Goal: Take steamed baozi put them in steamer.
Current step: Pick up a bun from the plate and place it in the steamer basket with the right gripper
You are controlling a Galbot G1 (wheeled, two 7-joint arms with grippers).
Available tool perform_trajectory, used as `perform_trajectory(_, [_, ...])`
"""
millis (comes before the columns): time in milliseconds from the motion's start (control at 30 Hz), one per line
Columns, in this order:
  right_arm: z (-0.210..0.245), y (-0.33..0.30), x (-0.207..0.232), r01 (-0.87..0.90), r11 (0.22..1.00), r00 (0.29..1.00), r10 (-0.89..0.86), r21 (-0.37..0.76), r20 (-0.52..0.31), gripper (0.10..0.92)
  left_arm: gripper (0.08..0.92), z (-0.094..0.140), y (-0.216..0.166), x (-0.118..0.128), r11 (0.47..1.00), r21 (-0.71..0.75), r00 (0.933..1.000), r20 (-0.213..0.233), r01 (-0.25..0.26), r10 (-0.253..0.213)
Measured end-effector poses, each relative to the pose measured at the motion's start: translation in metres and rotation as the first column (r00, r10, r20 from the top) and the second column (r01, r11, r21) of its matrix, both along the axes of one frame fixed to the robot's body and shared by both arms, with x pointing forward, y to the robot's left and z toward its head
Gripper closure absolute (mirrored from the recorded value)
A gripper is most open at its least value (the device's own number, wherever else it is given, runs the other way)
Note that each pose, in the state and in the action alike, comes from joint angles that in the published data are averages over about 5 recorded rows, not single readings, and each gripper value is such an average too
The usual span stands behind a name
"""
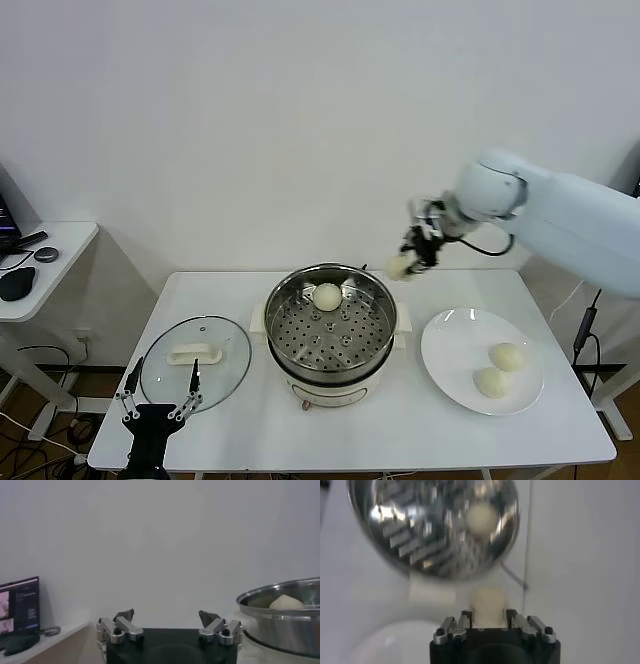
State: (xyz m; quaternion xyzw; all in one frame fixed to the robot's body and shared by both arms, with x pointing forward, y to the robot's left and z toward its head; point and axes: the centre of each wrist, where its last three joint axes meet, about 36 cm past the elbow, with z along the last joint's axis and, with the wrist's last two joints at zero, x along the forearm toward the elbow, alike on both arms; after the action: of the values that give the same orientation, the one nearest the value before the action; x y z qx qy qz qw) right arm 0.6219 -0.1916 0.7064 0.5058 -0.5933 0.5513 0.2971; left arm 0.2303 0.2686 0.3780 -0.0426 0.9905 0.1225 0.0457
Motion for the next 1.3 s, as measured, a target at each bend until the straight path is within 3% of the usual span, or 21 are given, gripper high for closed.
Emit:
perform_trajectory(467, [-0.05,0.141,-0.006,-0.061,0.998,0.996,0.058,-0.032,-0.067,0.589,0.177,-0.006,0.001,0.004,0.999,-0.002,0.9993,0.008,-0.037,0.037])
perform_trajectory(1033, [-0.115,0.2,-0.001,-0.047,0.996,0.992,0.038,-0.071,-0.12,0.588,0.177,-0.011,0.006,0.004,0.999,0.009,0.9986,0.012,-0.051,0.051])
perform_trajectory(1133, [-0.123,0.202,0.0,-0.039,0.997,0.991,0.03,-0.072,-0.128,0.551,0.177,-0.012,0.006,0.004,0.999,0.009,0.9986,0.013,-0.052,0.052])
perform_trajectory(1300, [-0.128,0.204,0.0,-0.032,0.997,0.99,0.023,-0.064,-0.136,0.411,0.177,-0.012,0.006,0.004,0.999,0.01,0.9985,0.014,-0.053,0.053])
